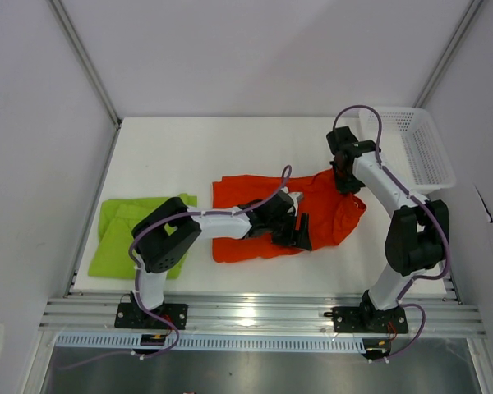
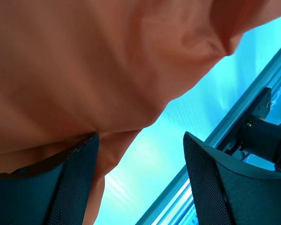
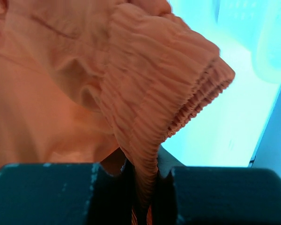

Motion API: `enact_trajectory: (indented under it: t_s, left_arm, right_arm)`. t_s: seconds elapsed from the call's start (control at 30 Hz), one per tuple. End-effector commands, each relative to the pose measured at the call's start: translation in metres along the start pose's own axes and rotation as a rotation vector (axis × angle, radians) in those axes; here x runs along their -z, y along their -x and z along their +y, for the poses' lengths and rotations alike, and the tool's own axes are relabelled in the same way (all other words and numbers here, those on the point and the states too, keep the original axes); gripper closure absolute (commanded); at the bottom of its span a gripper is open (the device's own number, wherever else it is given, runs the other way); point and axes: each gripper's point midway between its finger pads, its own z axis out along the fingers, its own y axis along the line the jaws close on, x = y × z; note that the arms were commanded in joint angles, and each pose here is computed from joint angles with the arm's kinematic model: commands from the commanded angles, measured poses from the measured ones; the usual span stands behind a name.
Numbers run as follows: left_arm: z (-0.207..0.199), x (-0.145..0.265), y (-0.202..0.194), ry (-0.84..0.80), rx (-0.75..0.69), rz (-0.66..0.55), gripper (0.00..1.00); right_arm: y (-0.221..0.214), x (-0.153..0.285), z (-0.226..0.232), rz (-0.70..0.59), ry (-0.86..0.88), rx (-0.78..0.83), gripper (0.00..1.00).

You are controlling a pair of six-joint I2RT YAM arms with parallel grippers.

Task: Fold and stack the shorts
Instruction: Fold the shorts

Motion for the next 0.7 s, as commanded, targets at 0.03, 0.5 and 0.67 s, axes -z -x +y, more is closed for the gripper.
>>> enact_trajectory:
  t_s: [0.03,0.5,0.67]
  left_arm:
    - [0.005,0.038,0.028,0.031,0.048,-0.073,0.24]
    - [0.124,0.183,0.048,0.298,0.110,-0.321,0.23]
    - [0.193,0.190,0.028,0.410,0.240,-0.386,0.25]
  right_arm:
    - [0.031,0.030,-0.002,-0.103,0.023,-0.009,1.00]
    - [0.045,0.046,0.006,-0.107,-0.097,0.092,1.00]
    - [0.050,0.057,0.008,-0.119,-0.126,0.110,1.00]
